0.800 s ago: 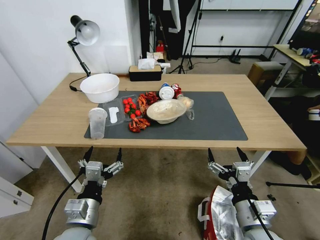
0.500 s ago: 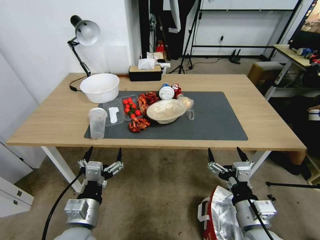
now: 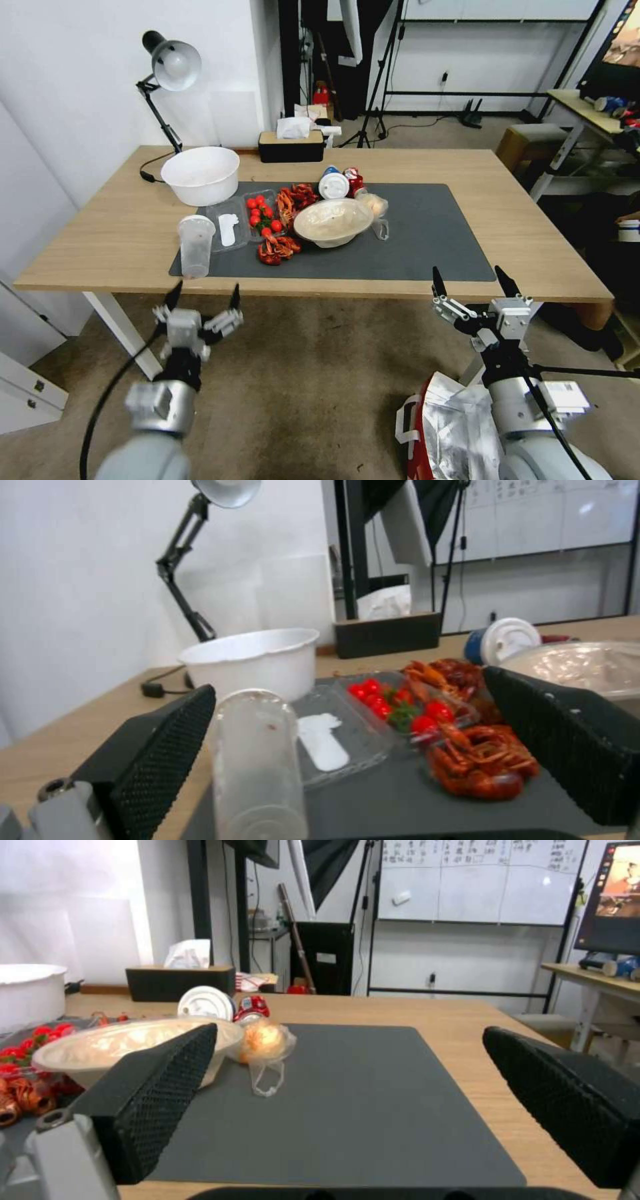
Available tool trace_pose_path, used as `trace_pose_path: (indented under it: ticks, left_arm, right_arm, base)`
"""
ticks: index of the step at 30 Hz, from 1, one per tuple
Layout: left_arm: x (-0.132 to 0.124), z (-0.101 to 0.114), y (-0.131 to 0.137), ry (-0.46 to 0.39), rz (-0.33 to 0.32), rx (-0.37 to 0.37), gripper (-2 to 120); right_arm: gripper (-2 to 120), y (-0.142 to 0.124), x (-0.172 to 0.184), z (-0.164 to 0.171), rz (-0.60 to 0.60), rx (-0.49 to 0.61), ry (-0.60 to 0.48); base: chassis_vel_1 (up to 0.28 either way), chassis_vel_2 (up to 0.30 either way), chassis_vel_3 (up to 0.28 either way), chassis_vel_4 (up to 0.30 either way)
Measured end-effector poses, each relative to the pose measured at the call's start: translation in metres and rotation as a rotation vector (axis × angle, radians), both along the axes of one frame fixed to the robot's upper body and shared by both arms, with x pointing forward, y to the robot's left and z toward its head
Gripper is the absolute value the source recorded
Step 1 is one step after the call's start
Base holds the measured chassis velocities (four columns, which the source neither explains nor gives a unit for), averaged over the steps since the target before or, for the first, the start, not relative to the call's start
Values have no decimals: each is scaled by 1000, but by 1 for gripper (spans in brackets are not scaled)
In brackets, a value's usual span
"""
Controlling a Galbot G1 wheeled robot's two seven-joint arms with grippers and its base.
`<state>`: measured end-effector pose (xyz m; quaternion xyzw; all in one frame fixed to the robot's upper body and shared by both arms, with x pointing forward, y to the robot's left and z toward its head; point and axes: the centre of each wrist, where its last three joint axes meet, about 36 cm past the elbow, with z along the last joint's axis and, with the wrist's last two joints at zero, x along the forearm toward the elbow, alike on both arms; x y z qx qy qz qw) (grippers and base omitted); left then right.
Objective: Pick up the food delivery bag from the floor and place it on the table.
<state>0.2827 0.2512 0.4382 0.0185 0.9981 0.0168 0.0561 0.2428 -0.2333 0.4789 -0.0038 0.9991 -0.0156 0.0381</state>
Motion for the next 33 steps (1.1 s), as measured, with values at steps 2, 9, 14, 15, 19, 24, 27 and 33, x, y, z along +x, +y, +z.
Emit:
trace_pose_path:
  ticks: [2, 9, 14, 15, 19, 24, 27, 33]
  left_arm:
    - [1, -2, 0, -3, -8, -12, 100]
    - [2, -12, 3, -39, -12, -12, 100]
    - [0, -14, 3, -33, 4, -2, 100]
    - [0, -14, 3, -33, 4, -2, 100]
    - [-1, -15, 2, -30, 5, 1, 100]
    - [-2, -16, 1, -29, 4, 2, 100]
    - [-3, -15, 0, -31, 0, 0, 100]
    - [-4, -14, -2, -32, -8, -5, 100]
  right_arm:
    - [100, 0, 0, 0, 2, -1, 1]
    - [100, -1, 2, -2, 13, -7, 1]
    - [100, 1, 3, -3, 17, -4, 1]
    - [100, 1, 3, -3, 17, -4, 1]
    - [100, 2, 4, -4, 18, -3, 1]
    - [100, 2, 3, -4, 20, -3, 0]
    - [100, 3, 2, -4, 20, -4, -1]
    - [100, 3, 2, -3, 19, -2, -2]
  base:
    - [0, 0, 0, 0]
    - [0, 0, 0, 0]
    - [0, 0, 0, 0]
    - [0, 0, 0, 0]
    - [0, 0, 0, 0]
    - [0, 0, 0, 0]
    - [0, 0, 0, 0]
    - [0, 0, 0, 0]
